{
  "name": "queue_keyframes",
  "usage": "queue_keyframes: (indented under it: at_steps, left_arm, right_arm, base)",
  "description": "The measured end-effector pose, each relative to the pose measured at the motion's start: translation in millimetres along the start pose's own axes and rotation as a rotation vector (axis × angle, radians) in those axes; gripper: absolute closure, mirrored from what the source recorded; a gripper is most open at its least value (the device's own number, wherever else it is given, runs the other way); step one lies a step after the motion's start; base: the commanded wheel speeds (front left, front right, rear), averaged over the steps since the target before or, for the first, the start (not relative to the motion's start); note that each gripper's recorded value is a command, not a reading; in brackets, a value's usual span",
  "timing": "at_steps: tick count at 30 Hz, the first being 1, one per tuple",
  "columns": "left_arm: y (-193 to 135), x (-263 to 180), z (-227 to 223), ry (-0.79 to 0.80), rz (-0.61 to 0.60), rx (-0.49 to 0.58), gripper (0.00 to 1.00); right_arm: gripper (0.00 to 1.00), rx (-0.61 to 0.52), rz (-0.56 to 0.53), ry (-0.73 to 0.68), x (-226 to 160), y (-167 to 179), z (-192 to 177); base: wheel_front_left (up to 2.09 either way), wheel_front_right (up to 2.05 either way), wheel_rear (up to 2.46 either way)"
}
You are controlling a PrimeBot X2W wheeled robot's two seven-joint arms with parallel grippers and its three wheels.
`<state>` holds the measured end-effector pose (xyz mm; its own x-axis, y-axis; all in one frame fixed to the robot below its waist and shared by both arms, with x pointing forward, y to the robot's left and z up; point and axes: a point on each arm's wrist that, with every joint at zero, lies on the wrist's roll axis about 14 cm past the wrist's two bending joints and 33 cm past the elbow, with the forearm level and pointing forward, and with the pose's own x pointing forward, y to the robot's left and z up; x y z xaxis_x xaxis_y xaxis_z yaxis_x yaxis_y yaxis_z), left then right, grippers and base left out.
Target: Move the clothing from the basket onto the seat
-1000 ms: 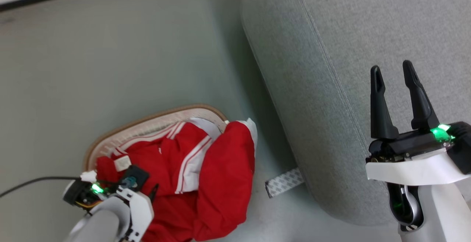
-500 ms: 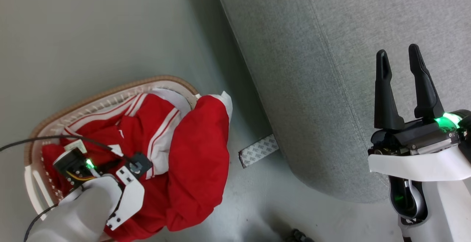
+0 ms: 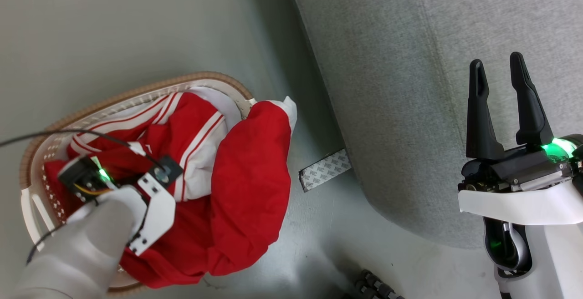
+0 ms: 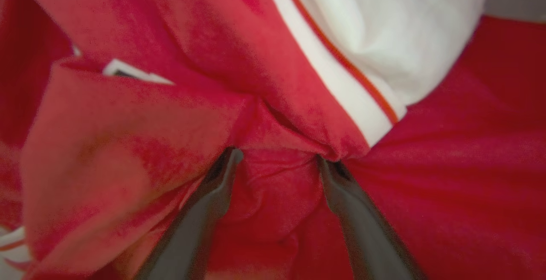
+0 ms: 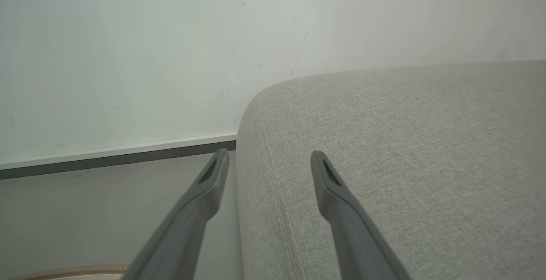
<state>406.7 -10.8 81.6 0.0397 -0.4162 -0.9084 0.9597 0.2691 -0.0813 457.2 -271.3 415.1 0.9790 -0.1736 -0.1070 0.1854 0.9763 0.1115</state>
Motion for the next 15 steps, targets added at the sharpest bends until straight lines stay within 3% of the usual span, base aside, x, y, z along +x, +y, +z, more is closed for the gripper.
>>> queue_keyframes:
  at_steps: [1,2,15]
  left_arm:
    - [3.9,0.2,0.4,-0.002,0.006,-0.001,0.57]
    - [7.8,0.1,0.2,-0.003,0.013,-0.012,0.99]
    - [23.2,-18.2,19.2,-0.090,0.064,-0.062,1.00]
  right_arm:
    - [0.00,0.000,0.002,0.003,0.5,0.6,-1.6]
    - [0.00,-0.001,0.004,0.006,1.2,1.2,-3.0]
    - [0.00,0.008,0.045,-0.035,2.2,13.7,16.1]
  base:
    - [0.00,0.00,0.00]
    - [0.00,0.00,0.00]
    - [0.00,0.00,0.00]
